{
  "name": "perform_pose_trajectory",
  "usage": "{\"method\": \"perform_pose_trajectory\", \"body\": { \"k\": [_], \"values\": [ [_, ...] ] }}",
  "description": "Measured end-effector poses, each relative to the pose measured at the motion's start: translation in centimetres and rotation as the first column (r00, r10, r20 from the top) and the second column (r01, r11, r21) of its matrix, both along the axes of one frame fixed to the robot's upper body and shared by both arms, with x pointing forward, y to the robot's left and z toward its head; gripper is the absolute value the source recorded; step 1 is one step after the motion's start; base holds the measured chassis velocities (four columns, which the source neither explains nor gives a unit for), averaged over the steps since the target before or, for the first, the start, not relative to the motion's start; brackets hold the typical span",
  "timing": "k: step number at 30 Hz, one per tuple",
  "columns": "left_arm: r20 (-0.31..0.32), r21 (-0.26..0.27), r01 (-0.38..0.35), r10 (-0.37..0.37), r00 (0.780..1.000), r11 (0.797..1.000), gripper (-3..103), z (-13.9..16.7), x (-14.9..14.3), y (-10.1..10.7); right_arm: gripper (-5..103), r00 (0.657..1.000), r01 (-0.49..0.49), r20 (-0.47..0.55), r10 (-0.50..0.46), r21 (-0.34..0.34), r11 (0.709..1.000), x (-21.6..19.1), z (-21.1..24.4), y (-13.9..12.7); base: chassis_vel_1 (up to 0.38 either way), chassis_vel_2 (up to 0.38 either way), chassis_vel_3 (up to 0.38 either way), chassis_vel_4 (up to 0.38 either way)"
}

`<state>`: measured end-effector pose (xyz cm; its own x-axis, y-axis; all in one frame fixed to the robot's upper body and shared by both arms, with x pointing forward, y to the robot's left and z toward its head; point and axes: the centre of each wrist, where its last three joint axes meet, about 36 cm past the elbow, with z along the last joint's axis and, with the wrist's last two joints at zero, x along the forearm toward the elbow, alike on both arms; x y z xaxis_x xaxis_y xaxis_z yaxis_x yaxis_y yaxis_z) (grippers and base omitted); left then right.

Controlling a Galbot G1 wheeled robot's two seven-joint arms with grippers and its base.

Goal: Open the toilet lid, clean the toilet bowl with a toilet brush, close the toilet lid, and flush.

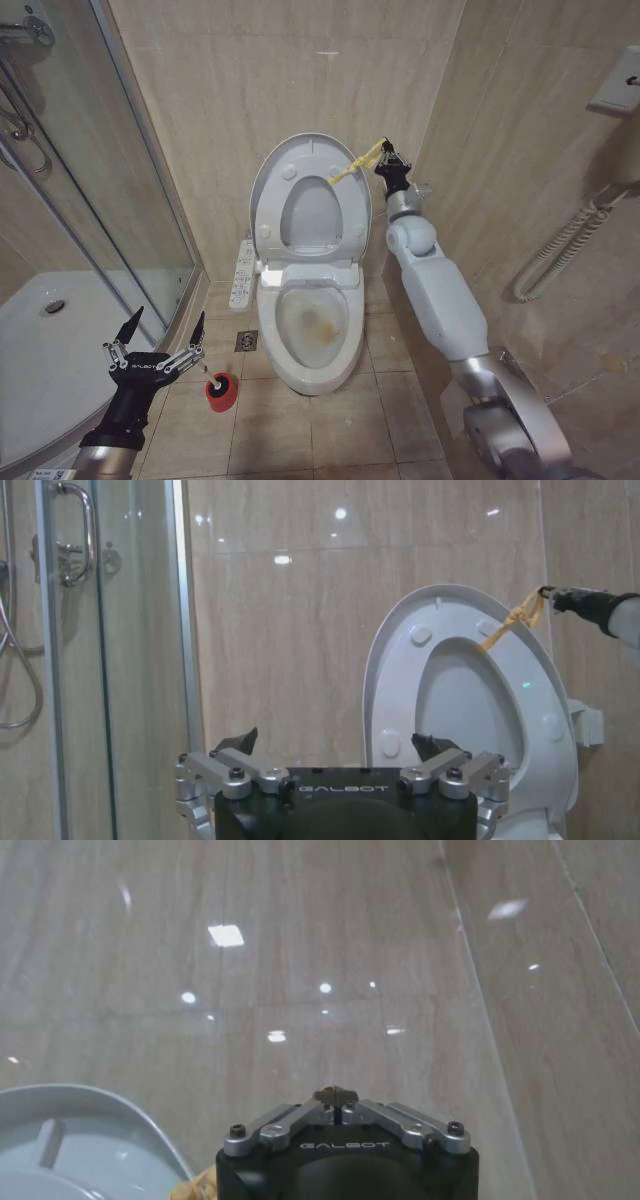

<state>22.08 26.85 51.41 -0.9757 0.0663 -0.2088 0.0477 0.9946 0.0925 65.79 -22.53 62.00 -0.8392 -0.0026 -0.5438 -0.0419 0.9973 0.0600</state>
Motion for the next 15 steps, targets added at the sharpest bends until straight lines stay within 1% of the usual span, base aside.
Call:
{"method": "perform_pose_trajectory", "body": {
  "k": [4,10,14,15],
  "values": [
    [0.0,0.0,0.0,0.0,1.0,1.0,100,0.0,0.0,0.0,0,1.0,0.013,-0.009,-0.013,-0.024,1.0,1.1,0.9,0.7,0.0,0.0,0.0,0.0],
    [0.0,0.0,0.0,0.0,1.0,1.0,100,0.0,0.0,0.0,0,1.0,0.013,-0.001,-0.013,-0.041,0.999,2.2,2.5,2.0,0.0,0.0,0.0,0.0],
    [0.0,0.0,0.0,0.0,1.0,1.0,100,0.0,0.0,0.0,0,1.0,0.003,-0.003,-0.004,-0.056,0.998,2.3,2.7,2.6,0.0,0.0,0.0,0.0],
    [0.0,0.0,0.0,0.0,1.0,1.0,100,0.0,0.0,0.0,0,1.0,0.0,-0.007,-0.001,-0.07,0.998,2.5,2.6,2.9,0.0,0.0,0.0,0.0]
  ]
}}
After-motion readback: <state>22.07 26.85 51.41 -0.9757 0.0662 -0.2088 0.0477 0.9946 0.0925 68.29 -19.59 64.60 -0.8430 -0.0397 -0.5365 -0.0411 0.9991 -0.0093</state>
